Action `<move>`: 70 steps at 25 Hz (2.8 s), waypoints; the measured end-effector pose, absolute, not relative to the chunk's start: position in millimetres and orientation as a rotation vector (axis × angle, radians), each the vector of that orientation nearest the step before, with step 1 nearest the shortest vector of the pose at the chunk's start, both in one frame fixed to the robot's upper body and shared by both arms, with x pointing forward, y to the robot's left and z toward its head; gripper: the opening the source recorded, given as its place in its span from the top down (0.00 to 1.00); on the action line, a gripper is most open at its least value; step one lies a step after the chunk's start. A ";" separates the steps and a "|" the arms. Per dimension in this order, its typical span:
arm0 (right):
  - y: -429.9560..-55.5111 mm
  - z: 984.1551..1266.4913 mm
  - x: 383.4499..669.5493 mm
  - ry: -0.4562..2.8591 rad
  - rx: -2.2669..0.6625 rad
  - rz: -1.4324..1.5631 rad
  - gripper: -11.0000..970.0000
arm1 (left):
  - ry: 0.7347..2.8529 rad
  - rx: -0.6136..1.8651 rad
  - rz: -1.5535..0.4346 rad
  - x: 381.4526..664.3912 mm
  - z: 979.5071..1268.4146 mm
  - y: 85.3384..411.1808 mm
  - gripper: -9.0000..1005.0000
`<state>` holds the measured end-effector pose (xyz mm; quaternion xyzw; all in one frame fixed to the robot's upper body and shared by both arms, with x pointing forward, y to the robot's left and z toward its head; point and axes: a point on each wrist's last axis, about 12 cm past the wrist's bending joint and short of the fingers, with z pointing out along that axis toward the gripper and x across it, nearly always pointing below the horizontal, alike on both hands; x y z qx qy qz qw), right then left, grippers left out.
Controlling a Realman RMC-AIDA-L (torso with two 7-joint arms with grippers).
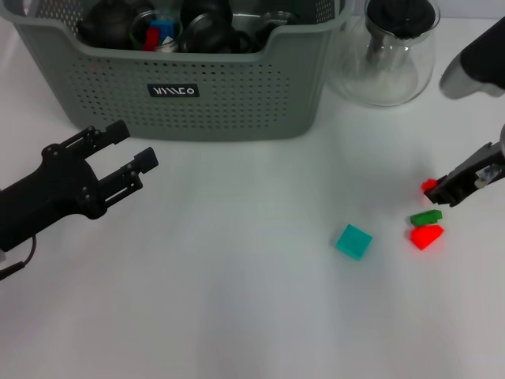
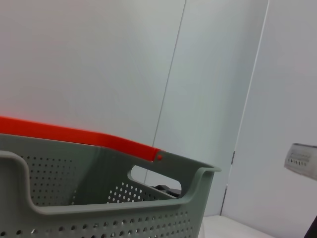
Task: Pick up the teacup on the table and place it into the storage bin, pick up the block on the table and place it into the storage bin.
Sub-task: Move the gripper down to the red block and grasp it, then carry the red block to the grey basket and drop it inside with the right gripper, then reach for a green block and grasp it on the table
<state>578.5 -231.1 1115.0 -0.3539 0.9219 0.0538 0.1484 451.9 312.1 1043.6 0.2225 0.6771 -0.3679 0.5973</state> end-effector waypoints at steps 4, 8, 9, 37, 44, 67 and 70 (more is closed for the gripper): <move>-236.4 1136.1 575.5 2.597 -0.980 0.317 0.78 | 1.572 0.515 -0.854 451.6 1043.5 312.3 0.34; -240.5 1167.4 565.9 2.448 -1.014 0.595 0.79 | 1.572 0.512 -0.851 451.5 1043.5 312.9 0.34; -241.4 1177.2 562.4 2.389 -1.029 0.676 0.79 | 1.572 0.511 -0.851 451.5 1043.6 313.2 0.34; -32.1 1250.4 691.2 1.872 -1.001 0.489 0.89 | 1.586 0.576 -0.918 439.1 1040.5 307.9 0.34; -13.9 1228.7 695.0 1.908 -1.065 0.353 0.99 | 1.588 0.745 -1.088 440.5 1046.5 294.2 0.34; -263.6 1236.4 538.8 2.108 -0.963 0.738 0.49 | 1.583 0.749 -1.073 452.4 1052.4 296.5 0.34; -281.2 1229.0 532.6 2.328 -0.952 0.635 0.34 | 1.580 0.754 -1.072 456.0 1053.4 294.9 0.34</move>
